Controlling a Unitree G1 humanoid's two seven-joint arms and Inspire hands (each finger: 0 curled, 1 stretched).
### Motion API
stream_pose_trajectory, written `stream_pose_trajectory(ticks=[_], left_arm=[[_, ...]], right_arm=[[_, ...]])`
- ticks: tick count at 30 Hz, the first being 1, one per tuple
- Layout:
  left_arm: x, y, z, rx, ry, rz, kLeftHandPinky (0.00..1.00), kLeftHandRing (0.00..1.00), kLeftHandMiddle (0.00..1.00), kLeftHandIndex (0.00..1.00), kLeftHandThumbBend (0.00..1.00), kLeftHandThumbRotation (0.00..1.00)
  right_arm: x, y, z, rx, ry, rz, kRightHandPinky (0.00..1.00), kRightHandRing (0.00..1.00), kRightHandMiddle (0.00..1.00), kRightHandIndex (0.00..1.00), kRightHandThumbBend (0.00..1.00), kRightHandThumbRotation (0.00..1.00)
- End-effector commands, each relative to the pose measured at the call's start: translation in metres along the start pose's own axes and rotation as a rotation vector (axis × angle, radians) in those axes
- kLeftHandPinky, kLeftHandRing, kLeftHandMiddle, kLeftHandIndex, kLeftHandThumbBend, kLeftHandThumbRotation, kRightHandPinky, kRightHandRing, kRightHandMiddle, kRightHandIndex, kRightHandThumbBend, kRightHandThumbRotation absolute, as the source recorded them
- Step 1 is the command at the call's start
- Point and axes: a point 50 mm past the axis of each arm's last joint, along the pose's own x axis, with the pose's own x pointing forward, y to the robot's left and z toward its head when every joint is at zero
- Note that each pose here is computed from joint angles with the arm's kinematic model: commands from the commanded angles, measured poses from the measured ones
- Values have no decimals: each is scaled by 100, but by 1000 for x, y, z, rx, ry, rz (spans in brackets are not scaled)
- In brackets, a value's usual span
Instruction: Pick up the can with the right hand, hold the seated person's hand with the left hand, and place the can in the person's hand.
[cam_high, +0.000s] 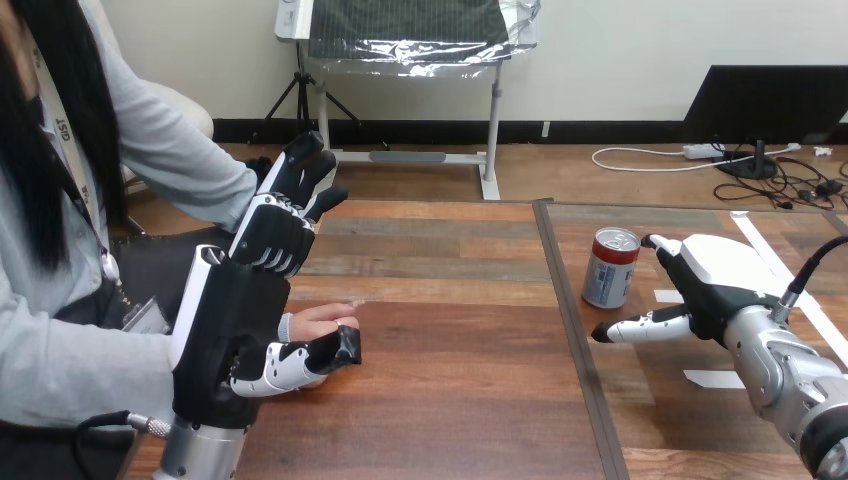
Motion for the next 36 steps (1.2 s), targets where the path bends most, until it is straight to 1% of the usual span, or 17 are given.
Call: stream_pose_trajectory(ticks=[1, 10, 22, 36], left_arm=[[12, 0, 2, 2, -45, -9, 89, 96, 97, 94, 100, 52], [13, 0, 2, 11, -47, -8, 89, 96, 97, 94, 100, 53], [13, 0, 2, 12, -47, -8, 89, 96, 97, 94, 100, 53], [14, 0, 2, 14, -49, -7, 88, 96, 97, 93, 100, 53]], right_arm=[[13, -46, 18, 3, -64, -140, 100, 100, 97, 98, 100, 62], [13, -50, 19, -5, -68, -160, 100, 100, 98, 99, 100, 65], [13, -54, 19, 4, -77, -183, 100, 100, 99, 100, 100, 64], [14, -57, 21, 4, -84, -198, 100, 100, 100, 100, 100, 66]])
